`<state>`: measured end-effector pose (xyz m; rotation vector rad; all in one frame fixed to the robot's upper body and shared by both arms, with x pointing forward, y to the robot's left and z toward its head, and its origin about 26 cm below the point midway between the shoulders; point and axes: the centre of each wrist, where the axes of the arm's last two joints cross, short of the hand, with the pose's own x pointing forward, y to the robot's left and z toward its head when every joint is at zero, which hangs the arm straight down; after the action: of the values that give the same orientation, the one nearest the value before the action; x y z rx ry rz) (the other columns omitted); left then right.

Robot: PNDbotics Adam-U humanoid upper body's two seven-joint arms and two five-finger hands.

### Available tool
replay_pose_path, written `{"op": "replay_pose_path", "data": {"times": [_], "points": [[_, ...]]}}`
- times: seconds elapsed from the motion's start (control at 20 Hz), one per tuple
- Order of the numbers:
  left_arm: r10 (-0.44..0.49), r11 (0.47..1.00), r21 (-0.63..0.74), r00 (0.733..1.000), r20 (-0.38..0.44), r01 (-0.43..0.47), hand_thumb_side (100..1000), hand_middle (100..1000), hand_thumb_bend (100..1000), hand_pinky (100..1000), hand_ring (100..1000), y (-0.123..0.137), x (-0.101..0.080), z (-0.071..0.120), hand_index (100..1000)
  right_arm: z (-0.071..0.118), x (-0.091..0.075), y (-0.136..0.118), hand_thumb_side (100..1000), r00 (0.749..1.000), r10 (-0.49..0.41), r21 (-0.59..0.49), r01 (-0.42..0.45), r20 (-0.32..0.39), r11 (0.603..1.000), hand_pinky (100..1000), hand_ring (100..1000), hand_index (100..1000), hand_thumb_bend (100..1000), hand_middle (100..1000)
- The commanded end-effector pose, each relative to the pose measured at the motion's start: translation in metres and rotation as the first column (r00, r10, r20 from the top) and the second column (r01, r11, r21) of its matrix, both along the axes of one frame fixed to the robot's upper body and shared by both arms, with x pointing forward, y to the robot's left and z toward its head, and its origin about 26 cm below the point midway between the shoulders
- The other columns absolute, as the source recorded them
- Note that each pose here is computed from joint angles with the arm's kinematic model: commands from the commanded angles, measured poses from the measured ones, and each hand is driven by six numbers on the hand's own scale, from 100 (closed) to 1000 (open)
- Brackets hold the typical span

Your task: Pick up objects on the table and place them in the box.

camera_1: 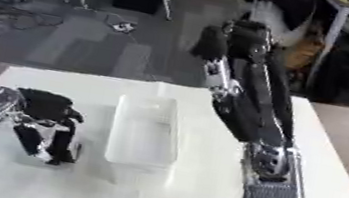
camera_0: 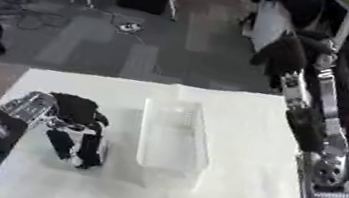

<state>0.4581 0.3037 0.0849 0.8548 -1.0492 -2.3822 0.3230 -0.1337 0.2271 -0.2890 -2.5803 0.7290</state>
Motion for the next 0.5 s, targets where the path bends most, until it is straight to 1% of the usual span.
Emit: {"op": "replay_pose_path", "data": {"times": [0.05, 0.1, 0.15, 0.2, 0.25, 0.3, 0.35, 0.4, 0.45, 0.5], "points": [[0.008, 1.000, -0.015, 0.998, 0.059, -0.007, 855, 775, 272, 762, 675, 0.0040, 0.0033, 0.0095, 777, 0.0112, -0.0045, 0.0038, 1000, 0.999, 0.016, 0.005, -0.016, 0.042, 1.000, 100, 215, 479, 238, 290], [0.010, 1.000, -0.028, 0.997, 0.074, -0.008, 850, 688, 211, 592, 576, 0.0043, 0.0033, 0.0092, 739, 0.0113, -0.0047, 0.0039, 1000, 0.999, 0.017, 0.005, -0.017, 0.043, 1.000, 100, 215, 479, 238, 290], [0.013, 0.999, -0.039, 0.996, 0.086, -0.009, 845, 641, 199, 535, 542, 0.0049, 0.0031, 0.0083, 718, 0.0114, -0.0048, 0.0040, 1000, 0.999, 0.018, 0.006, -0.018, 0.043, 1.000, 100, 215, 479, 237, 290], [0.017, 0.999, -0.052, 0.995, 0.100, -0.012, 831, 544, 169, 420, 466, 0.0056, 0.0030, 0.0077, 658, 0.0114, -0.0049, 0.0040, 1000, 0.999, 0.018, 0.007, -0.018, 0.044, 1.000, 100, 215, 478, 237, 290], [0.023, 0.998, -0.064, 0.994, 0.112, -0.016, 823, 497, 147, 346, 416, 0.0065, 0.0028, 0.0068, 613, 0.0115, -0.0049, 0.0040, 1000, 0.999, 0.018, 0.007, -0.019, 0.044, 1.000, 100, 215, 478, 237, 290], [0.035, 0.996, -0.086, 0.991, 0.127, -0.024, 833, 417, 119, 224, 328, 0.0080, 0.0026, 0.0061, 529, 0.0114, -0.0049, 0.0039, 1000, 0.999, 0.018, 0.008, -0.019, 0.044, 1.000, 100, 215, 478, 238, 290], [0.046, 0.994, -0.106, 0.989, 0.138, -0.031, 876, 353, 123, 141, 267, 0.0092, 0.0023, 0.0048, 477, 0.0113, -0.0048, 0.0039, 1000, 0.999, 0.018, 0.008, -0.019, 0.044, 1.000, 100, 215, 478, 238, 290], [0.056, 0.991, -0.128, 0.988, 0.146, -0.037, 915, 283, 129, 100, 204, 0.0106, 0.0019, 0.0036, 422, 0.0111, -0.0046, 0.0037, 1000, 0.999, 0.018, 0.008, -0.018, 0.044, 1.000, 100, 215, 478, 238, 290], [0.062, 0.988, -0.147, 0.987, 0.150, -0.040, 933, 204, 143, 100, 136, 0.0116, 0.0016, 0.0027, 353, 0.0110, -0.0045, 0.0037, 1000, 0.999, 0.017, 0.007, -0.018, 0.043, 1.000, 100, 215, 478, 238, 290], [0.061, 0.986, -0.164, 0.986, 0.154, -0.035, 940, 147, 151, 100, 100, 0.0121, 0.0014, 0.0030, 307, 0.0108, -0.0043, 0.0035, 1000, 0.999, 0.017, 0.007, -0.017, 0.042, 1.000, 100, 215, 478, 239, 290]]}}
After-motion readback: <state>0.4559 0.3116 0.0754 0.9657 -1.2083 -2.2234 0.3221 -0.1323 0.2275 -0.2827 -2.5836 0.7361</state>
